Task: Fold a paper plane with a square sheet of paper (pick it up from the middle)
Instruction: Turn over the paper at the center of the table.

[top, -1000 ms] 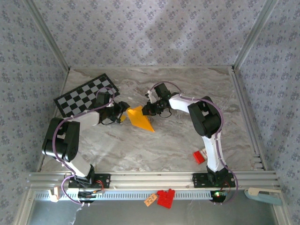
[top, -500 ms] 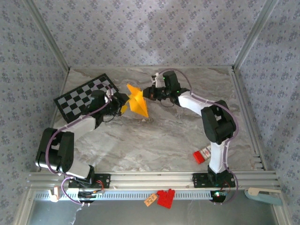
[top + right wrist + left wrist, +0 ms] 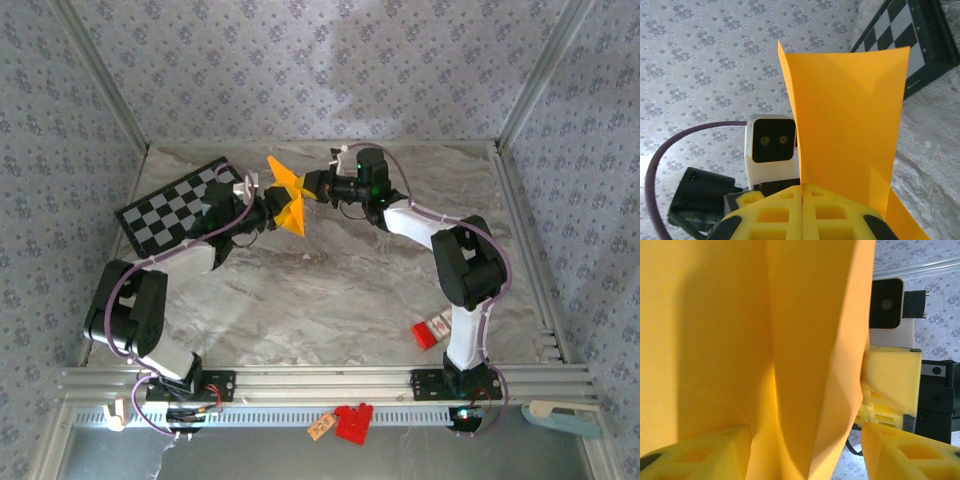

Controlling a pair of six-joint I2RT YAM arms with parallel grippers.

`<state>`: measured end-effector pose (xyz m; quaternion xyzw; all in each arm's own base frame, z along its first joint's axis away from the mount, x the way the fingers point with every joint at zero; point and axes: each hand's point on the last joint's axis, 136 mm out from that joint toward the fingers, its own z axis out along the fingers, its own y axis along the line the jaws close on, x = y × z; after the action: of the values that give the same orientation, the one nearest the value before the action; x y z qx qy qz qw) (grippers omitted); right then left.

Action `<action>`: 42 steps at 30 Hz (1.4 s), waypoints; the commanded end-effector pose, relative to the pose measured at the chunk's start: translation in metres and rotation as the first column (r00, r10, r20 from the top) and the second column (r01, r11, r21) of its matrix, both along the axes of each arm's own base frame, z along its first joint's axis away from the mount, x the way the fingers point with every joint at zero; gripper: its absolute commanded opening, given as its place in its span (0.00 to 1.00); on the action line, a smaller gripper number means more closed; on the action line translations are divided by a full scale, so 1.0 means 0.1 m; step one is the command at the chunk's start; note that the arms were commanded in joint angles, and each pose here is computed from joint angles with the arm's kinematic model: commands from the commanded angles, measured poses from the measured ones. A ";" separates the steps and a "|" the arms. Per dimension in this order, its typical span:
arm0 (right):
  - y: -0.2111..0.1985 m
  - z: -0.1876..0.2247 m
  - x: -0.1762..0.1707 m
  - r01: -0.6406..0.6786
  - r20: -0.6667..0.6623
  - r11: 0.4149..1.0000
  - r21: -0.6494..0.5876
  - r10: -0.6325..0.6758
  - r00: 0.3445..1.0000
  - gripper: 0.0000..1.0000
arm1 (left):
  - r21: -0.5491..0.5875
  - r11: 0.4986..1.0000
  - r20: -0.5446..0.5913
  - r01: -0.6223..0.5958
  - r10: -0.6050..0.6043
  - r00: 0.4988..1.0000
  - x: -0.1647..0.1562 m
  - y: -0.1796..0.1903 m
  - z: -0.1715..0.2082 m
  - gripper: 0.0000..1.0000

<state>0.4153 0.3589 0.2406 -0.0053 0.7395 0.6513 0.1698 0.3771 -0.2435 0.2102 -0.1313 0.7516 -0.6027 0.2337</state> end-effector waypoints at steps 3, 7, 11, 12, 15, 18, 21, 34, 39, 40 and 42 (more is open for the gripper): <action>-0.06 0.26 -0.05 -0.013 0.005 0.997 0.075 0.013 1.000 0.07 | -0.069 0.996 0.127 0.048 -0.039 0.991 0.02 -0.08 0.34 0.51; -0.08 0.24 -0.04 -0.004 -0.003 0.997 0.073 0.004 1.000 0.07 | -0.093 0.995 0.141 0.046 -0.033 0.989 0.01 -0.07 0.39 0.43; -0.11 0.21 -0.02 0.004 -0.011 0.997 0.073 -0.003 1.000 0.09 | -0.096 0.994 0.151 0.043 -0.028 0.988 0.01 -0.07 0.42 0.38; -0.11 0.21 -0.03 0.002 -0.012 0.997 0.073 -0.001 1.000 0.09 | -0.095 0.995 0.152 0.041 -0.026 0.988 0.01 -0.06 0.42 0.37; -0.13 0.21 -0.01 0.008 -0.014 0.997 0.073 -0.007 1.000 0.10 | -0.085 0.996 0.152 0.039 -0.026 0.988 0.02 -0.06 0.40 0.31; -0.13 0.22 -0.02 0.006 -0.012 0.997 0.074 -0.005 1.000 0.11 | -0.076 0.997 0.148 0.031 -0.020 0.989 0.04 -0.05 0.38 0.27; -0.14 0.21 -0.01 0.010 -0.014 0.997 0.073 -0.009 1.000 0.14 | -0.070 0.997 0.147 0.032 -0.022 0.989 0.05 -0.06 0.38 0.23; -0.12 0.24 -0.03 -0.007 -0.003 0.998 0.067 0.007 1.000 0.16 | -0.025 0.998 0.125 0.058 -0.055 0.991 0.06 -0.09 0.29 0.28; -0.10 0.20 -0.03 -0.012 -0.004 0.999 0.045 0.012 1.000 0.14 | -0.021 0.997 0.124 0.072 -0.069 0.990 0.06 -0.11 0.28 0.29; -0.09 0.19 -0.04 -0.013 -0.005 0.999 0.038 0.013 1.000 0.14 | -0.021 0.997 0.126 0.073 -0.070 0.990 0.06 -0.11 0.29 0.30; -0.08 0.17 -0.04 -0.017 -0.006 1.000 0.023 0.017 1.000 0.13 | -0.021 0.997 0.128 0.077 -0.073 0.989 0.06 -0.12 0.29 0.30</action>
<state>0.4179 0.3483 0.2359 0.0244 0.7365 0.6590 0.1508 0.3810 -0.2511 0.2252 -0.0959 0.7388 -0.6208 0.2440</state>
